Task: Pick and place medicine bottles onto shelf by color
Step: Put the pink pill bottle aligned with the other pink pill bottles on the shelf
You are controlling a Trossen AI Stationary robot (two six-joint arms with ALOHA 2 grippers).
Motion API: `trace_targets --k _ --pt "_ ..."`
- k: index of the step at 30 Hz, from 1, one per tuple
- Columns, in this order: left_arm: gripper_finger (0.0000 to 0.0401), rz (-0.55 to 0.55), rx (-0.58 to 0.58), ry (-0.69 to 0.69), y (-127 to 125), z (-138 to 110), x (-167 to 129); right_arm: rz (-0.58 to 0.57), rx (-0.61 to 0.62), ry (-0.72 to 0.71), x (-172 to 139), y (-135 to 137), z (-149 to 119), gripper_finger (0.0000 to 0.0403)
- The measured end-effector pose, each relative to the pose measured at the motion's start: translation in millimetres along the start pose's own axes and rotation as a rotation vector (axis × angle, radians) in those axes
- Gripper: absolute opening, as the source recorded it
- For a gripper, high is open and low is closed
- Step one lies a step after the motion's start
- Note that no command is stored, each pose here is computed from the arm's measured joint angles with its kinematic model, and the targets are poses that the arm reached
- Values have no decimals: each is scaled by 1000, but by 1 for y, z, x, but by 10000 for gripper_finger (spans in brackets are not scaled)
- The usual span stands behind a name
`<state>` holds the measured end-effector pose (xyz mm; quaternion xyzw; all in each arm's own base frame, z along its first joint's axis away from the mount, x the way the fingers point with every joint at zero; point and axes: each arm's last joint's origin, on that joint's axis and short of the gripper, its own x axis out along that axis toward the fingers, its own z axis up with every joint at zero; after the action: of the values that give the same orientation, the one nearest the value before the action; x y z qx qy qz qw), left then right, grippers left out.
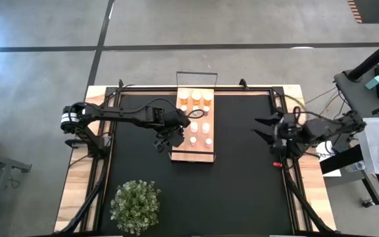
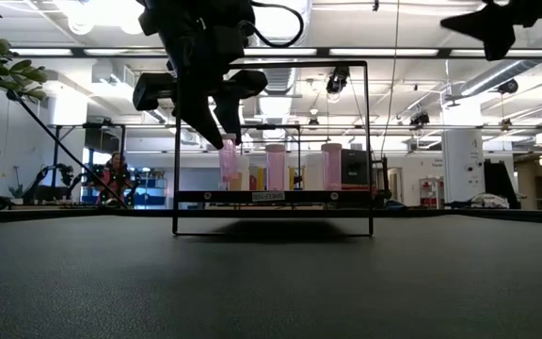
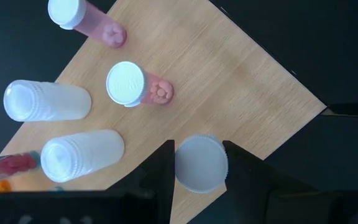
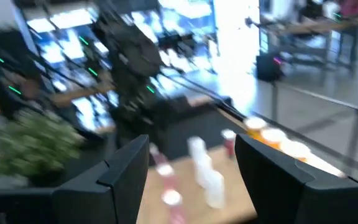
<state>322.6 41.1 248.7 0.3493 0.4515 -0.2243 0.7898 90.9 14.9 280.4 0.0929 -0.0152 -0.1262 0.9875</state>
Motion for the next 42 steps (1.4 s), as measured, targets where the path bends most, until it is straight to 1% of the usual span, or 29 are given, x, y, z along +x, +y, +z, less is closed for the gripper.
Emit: trace_targets --k 4,7,13,18,26,30,34,39,42 --pt "100 0 0 0 0 0 0 56 9 -60 -3 -2 -7 228" --pt "100 -1 -1 1 0 0 0 56 2 -56 -4 -5 -18 228" --pt "100 -4 -1 3 -1 -1 1 71 65 -109 -3 -7 -36 228" --pt "100 -5 -3 4 -1 -1 1 80 90 -147 0 -8 -51 228" --pt "100 -8 -5 6 -2 -2 2 79 130 -118 4 -9 -73 228" --pt "100 -8 -54 6 -2 -2 2 80 141 -124 6 -10 -84 228" --pt "100 -16 -63 12 -4 -3 4 75 145 -145 7 -11 -93 228" --pt "100 -29 -65 21 -7 -6 7 62 146 -136 7 -12 -94 228" --pt "100 -33 -65 24 -8 -7 8 -17 153 -150 7 -14 -94 228"
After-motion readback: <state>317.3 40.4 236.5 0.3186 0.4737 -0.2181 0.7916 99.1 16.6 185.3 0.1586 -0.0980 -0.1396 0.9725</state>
